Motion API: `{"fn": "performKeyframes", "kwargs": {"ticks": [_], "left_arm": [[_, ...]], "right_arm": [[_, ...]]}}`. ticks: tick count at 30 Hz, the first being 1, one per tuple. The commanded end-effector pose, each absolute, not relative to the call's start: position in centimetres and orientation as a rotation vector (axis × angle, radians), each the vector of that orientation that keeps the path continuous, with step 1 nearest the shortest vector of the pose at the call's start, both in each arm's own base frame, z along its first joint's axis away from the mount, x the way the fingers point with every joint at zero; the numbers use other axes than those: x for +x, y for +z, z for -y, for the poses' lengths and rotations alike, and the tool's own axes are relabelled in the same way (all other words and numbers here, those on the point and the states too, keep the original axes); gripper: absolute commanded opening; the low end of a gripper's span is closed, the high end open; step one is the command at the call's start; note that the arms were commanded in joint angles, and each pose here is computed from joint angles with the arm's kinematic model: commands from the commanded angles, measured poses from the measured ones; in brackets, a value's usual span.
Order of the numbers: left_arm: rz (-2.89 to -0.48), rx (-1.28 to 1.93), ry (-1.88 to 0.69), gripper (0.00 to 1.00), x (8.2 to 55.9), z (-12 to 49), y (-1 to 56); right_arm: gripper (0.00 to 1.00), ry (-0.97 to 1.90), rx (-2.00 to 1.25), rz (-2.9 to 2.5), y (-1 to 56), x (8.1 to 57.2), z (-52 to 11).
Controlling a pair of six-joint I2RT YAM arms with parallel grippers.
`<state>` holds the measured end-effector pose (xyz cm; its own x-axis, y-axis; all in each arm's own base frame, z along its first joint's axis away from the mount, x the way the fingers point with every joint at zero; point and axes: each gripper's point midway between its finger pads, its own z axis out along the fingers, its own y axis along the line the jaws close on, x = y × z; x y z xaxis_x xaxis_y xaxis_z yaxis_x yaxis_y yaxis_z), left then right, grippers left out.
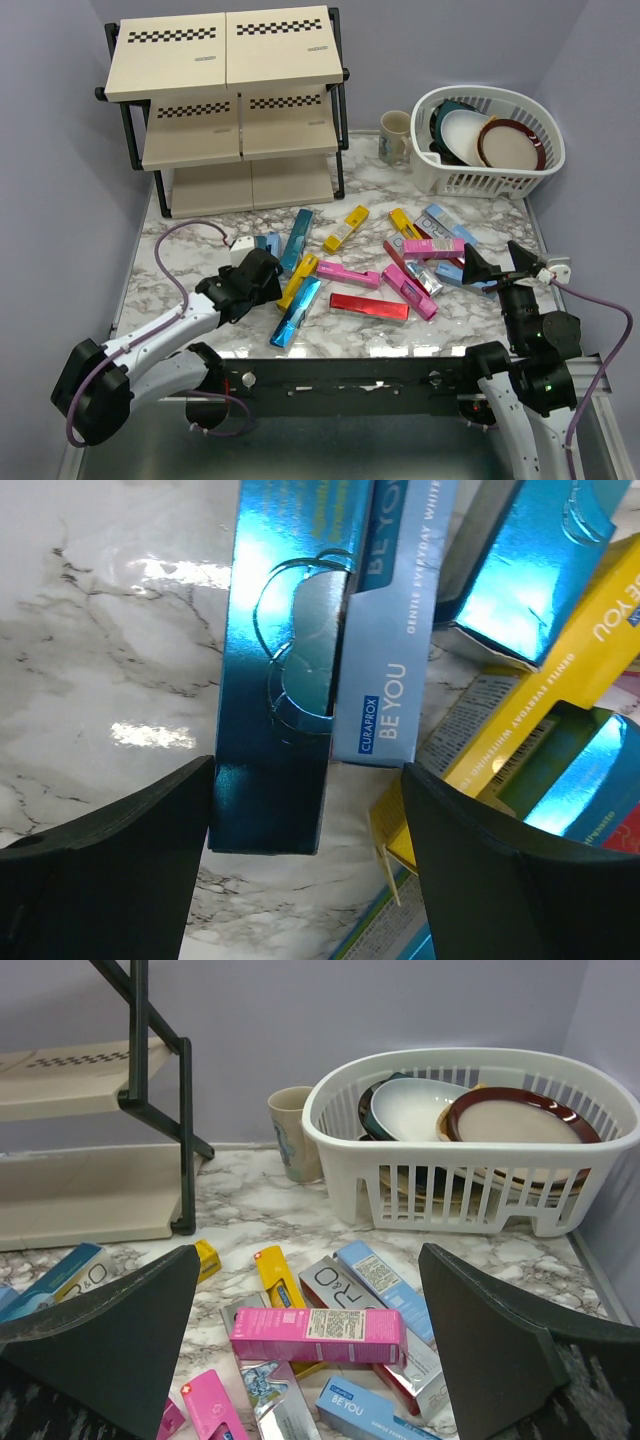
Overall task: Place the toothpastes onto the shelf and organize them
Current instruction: Pick up the toothpaste from the center of the board.
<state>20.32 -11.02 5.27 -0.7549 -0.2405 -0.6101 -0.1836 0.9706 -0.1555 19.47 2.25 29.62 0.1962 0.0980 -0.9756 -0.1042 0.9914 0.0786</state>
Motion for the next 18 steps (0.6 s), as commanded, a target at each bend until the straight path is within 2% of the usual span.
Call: {"fn": "performKeyframes", "kwargs": {"ticks": [1, 4, 13, 14, 18], "left_arm": [[-2.425, -0.250, -0.211, 0.84, 20.9, 13.9, 6.3], [-2.435, -0.241, -0.209, 0.84, 20.7, 14.5, 5.8], [-2.383, -0.362, -0.077, 0.83, 19.4, 11.4, 6.0], [-2.384, -0.360, -0.066, 0.80, 19.2, 11.2, 6.0], [-2.392, -0.365, -0.055, 0.79, 18.8, 10.8, 5.5]], "right_arm": [[1.00, 0.176, 0.049, -1.071, 34.5, 13.1, -0.6], [1.00, 0.177, 0.048, -1.072, 34.5, 13.1, -0.6], [1.00, 0.177, 0.048, -1.072, 34.5, 13.1, -0.6], [1.00, 0.179, 0.047, -1.072, 34.5, 13.1, -0.6], [1.00, 0.179, 0.049, -1.075, 34.4, 13.1, -0.6]]}}
